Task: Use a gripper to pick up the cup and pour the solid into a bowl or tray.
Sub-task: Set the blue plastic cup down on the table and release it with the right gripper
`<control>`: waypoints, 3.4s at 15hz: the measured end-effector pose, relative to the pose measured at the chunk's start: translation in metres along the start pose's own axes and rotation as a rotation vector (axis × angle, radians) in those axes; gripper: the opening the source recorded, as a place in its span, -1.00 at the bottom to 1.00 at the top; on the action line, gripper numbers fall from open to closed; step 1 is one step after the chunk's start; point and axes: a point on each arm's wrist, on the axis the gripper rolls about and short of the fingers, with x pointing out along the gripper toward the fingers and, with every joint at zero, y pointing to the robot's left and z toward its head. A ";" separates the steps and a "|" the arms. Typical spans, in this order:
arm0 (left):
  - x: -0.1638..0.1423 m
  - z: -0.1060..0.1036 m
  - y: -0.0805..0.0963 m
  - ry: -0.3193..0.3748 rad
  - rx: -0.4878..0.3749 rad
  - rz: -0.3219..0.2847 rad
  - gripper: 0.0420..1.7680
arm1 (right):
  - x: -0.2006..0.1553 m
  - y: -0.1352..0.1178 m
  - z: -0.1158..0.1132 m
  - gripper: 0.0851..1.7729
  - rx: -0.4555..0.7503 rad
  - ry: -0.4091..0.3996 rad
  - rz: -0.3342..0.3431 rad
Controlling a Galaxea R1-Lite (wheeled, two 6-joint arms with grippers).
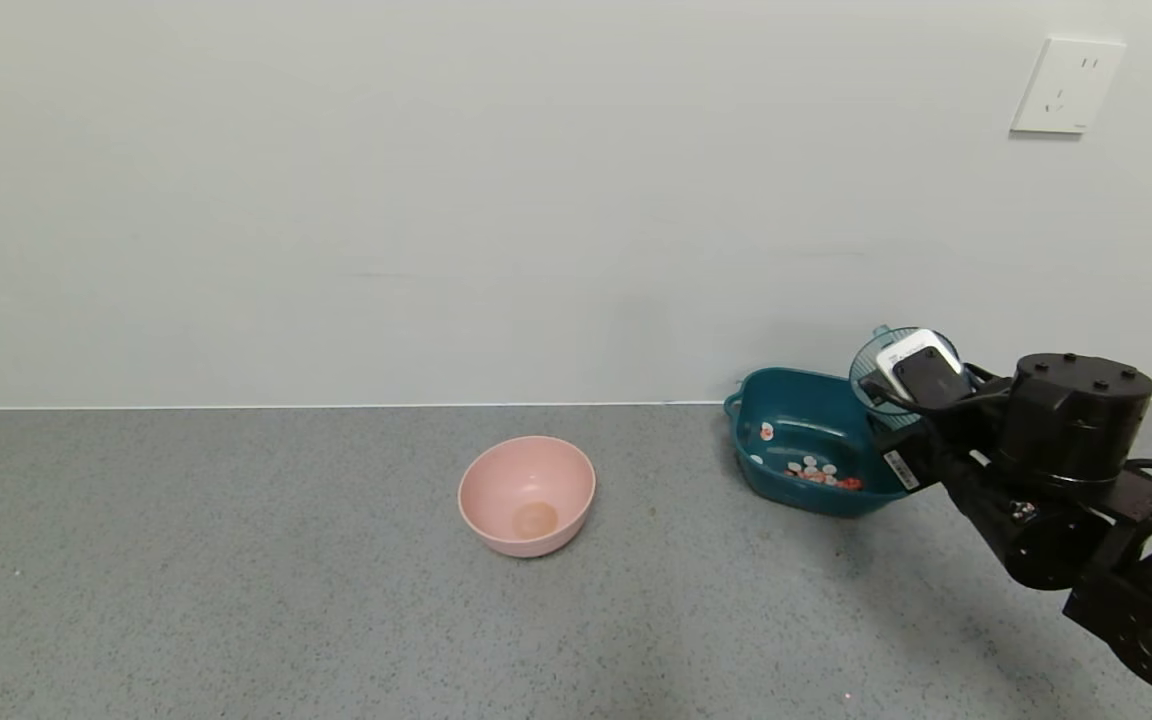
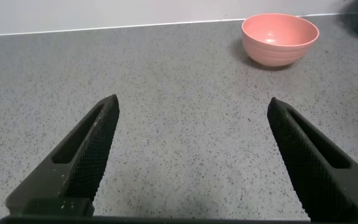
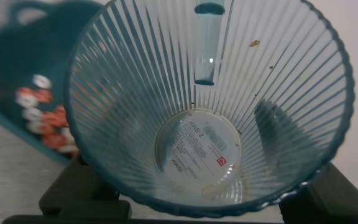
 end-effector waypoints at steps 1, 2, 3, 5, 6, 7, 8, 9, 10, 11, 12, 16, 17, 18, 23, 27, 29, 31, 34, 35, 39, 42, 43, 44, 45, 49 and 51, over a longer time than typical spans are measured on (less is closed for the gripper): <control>0.000 0.000 0.000 0.000 0.000 0.000 0.94 | -0.005 0.005 0.008 0.50 0.060 -0.003 0.033; 0.000 0.000 0.000 0.000 0.000 0.000 0.94 | -0.010 0.010 0.016 0.50 0.106 -0.008 0.067; 0.000 0.000 0.000 0.000 0.000 0.000 0.94 | -0.017 0.016 0.025 0.50 0.148 -0.022 0.100; 0.000 0.000 0.000 0.000 -0.001 0.000 0.94 | -0.029 0.027 0.038 0.50 0.191 -0.057 0.153; 0.000 0.000 0.000 0.000 -0.001 0.000 0.94 | -0.034 0.033 0.043 0.50 0.203 -0.073 0.177; 0.000 0.000 0.000 0.000 -0.001 0.000 0.94 | -0.039 0.038 0.047 0.50 0.221 -0.085 0.201; 0.000 0.000 0.000 0.000 -0.001 0.000 0.94 | -0.044 0.043 0.050 0.50 0.244 -0.093 0.223; 0.000 0.000 0.000 0.000 0.000 0.000 0.94 | -0.047 0.049 0.052 0.50 0.264 -0.098 0.246; 0.000 0.000 0.000 0.000 0.000 0.000 0.94 | -0.049 0.054 0.053 0.50 0.286 -0.103 0.268; 0.000 0.000 0.000 0.000 0.000 0.000 0.94 | -0.050 0.060 0.053 0.50 0.305 -0.107 0.298; 0.000 0.000 0.000 0.000 0.000 0.000 0.94 | -0.050 0.065 0.052 0.50 0.323 -0.105 0.330; 0.000 0.000 0.000 0.000 0.000 0.000 0.94 | -0.045 0.078 0.045 0.50 0.358 -0.075 0.374; 0.000 0.000 0.000 0.000 0.000 0.000 0.94 | -0.044 0.082 0.043 0.50 0.361 -0.064 0.378; 0.000 0.000 0.000 0.000 0.001 0.000 0.94 | -0.042 0.085 0.040 0.50 0.361 -0.052 0.381; 0.000 0.000 0.000 0.000 0.000 0.000 0.94 | -0.034 0.101 0.029 0.50 0.351 -0.023 0.388; 0.000 0.000 0.000 0.000 0.000 0.000 0.94 | -0.029 0.113 0.021 0.50 0.337 -0.004 0.396; 0.000 0.000 0.000 0.000 0.000 0.000 0.94 | -0.027 0.118 0.017 0.50 0.328 0.009 0.399; 0.000 0.000 0.000 0.000 0.000 0.000 0.94 | -0.024 0.124 0.013 0.50 0.332 0.026 0.404; 0.000 0.000 0.000 0.000 0.000 0.000 0.94 | -0.021 0.131 0.007 0.50 0.318 0.045 0.410; 0.000 0.000 0.000 0.000 0.000 0.000 0.94 | -0.020 0.134 0.005 0.50 0.314 0.051 0.411; 0.000 0.000 0.000 0.000 0.000 0.000 0.94 | -0.012 0.141 -0.004 0.50 0.300 0.077 0.405; 0.000 0.000 0.000 0.000 0.000 0.000 0.94 | -0.009 0.147 -0.011 0.50 0.284 0.099 0.408; 0.000 0.000 0.000 0.000 0.000 0.000 0.94 | -0.008 0.148 -0.012 0.50 0.281 0.103 0.409; 0.000 0.000 0.000 0.000 0.000 0.000 0.94 | -0.007 0.150 -0.014 0.50 0.278 0.106 0.409; 0.000 0.000 0.000 0.000 0.000 0.000 0.94 | -0.007 0.151 -0.015 0.50 0.276 0.109 0.410; 0.000 0.000 0.000 0.000 -0.001 0.000 0.94 | -0.006 0.153 -0.018 0.50 0.270 0.117 0.411; 0.000 0.000 0.000 0.000 -0.001 0.000 0.94 | -0.006 0.154 -0.019 0.62 0.269 0.119 0.412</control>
